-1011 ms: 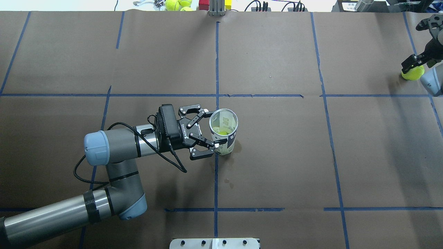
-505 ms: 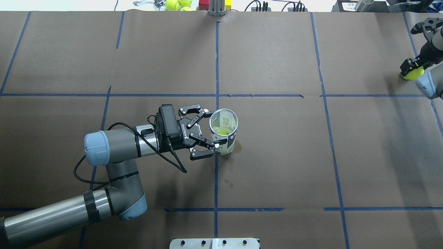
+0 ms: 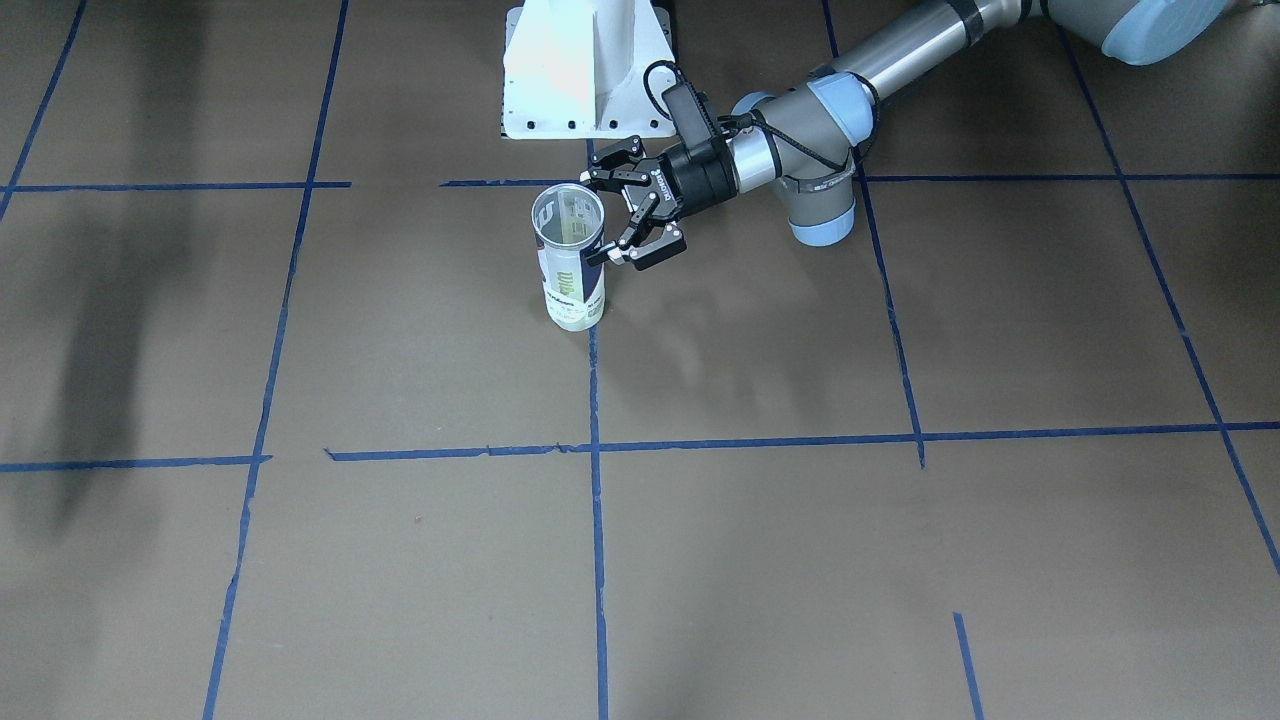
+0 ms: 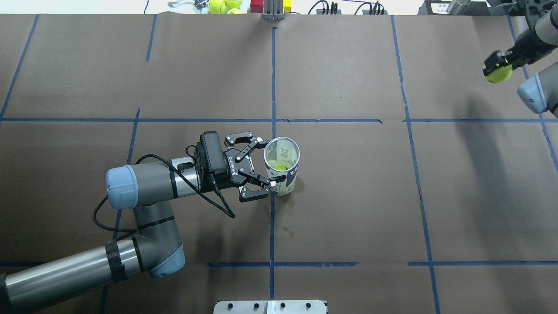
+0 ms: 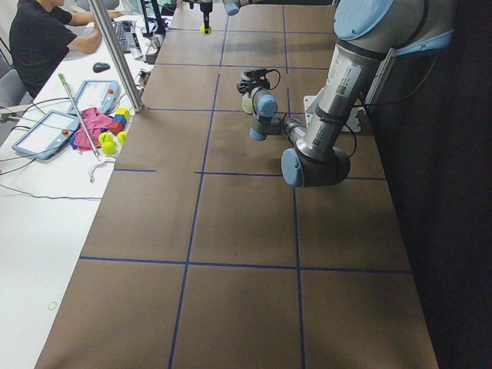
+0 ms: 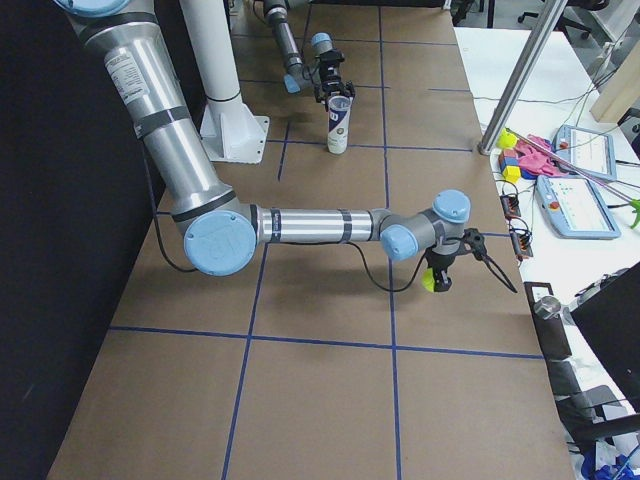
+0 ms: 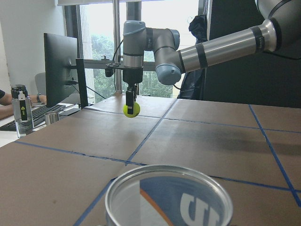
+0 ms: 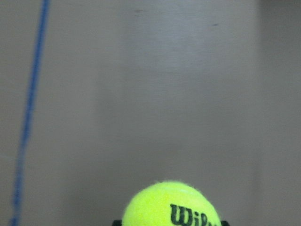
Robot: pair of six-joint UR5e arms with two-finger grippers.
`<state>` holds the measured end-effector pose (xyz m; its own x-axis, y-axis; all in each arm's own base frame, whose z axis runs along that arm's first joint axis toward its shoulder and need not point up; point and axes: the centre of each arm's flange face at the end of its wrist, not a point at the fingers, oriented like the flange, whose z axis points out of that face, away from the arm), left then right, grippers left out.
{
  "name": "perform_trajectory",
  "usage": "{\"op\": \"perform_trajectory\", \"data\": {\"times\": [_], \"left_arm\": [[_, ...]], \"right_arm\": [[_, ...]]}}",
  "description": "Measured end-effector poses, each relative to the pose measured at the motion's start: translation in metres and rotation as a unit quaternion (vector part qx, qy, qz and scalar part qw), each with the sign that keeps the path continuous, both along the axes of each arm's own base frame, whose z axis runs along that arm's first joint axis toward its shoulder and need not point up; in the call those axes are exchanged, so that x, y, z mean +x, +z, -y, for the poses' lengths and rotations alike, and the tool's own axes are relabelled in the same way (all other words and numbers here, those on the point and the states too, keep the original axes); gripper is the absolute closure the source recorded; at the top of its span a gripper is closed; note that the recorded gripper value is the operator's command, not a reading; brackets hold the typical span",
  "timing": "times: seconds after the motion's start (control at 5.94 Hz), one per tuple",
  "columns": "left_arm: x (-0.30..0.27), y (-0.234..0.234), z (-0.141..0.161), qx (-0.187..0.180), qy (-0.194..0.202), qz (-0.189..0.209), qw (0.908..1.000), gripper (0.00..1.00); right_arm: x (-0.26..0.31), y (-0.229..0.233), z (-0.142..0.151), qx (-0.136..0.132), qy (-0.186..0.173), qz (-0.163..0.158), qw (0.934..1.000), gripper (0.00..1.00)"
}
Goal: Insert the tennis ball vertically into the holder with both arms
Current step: 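Carry the second ball with the right gripper into the can and release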
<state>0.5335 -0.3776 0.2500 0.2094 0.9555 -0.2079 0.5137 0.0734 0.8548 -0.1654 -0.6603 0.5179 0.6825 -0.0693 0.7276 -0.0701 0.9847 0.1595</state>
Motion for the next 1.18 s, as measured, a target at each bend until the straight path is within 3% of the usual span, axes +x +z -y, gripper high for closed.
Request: {"op": "perform_trajectory", "data": {"times": [0.17,0.34,0.67,0.84,1.18], "left_arm": [[0.000,0.000,0.000,0.000,0.000,0.000,1.0000,0.14],[0.000,0.000,0.000,0.000,0.000,0.001,1.0000,0.14],[0.001,0.002,0.000,-0.001,0.000,0.001,1.0000,0.14],[0.001,0.001,0.000,-0.001,0.001,0.001,1.0000,0.14],[0.001,0.001,0.000,-0.001,0.001,0.001,1.0000,0.14]], "right_arm": [[-0.043,-0.096,-0.045,-0.031,0.026,0.058,0.9975,1.00],[-0.085,-0.200,-0.103,-0.066,0.040,0.111,0.9908,1.00],[-0.162,-0.353,-0.192,-0.128,0.046,0.191,0.9721,1.00],[-0.197,-0.399,-0.216,-0.133,0.055,0.197,0.9697,1.00],[-0.238,-0.434,-0.241,-0.132,0.059,0.184,0.9723,0.98]]}}
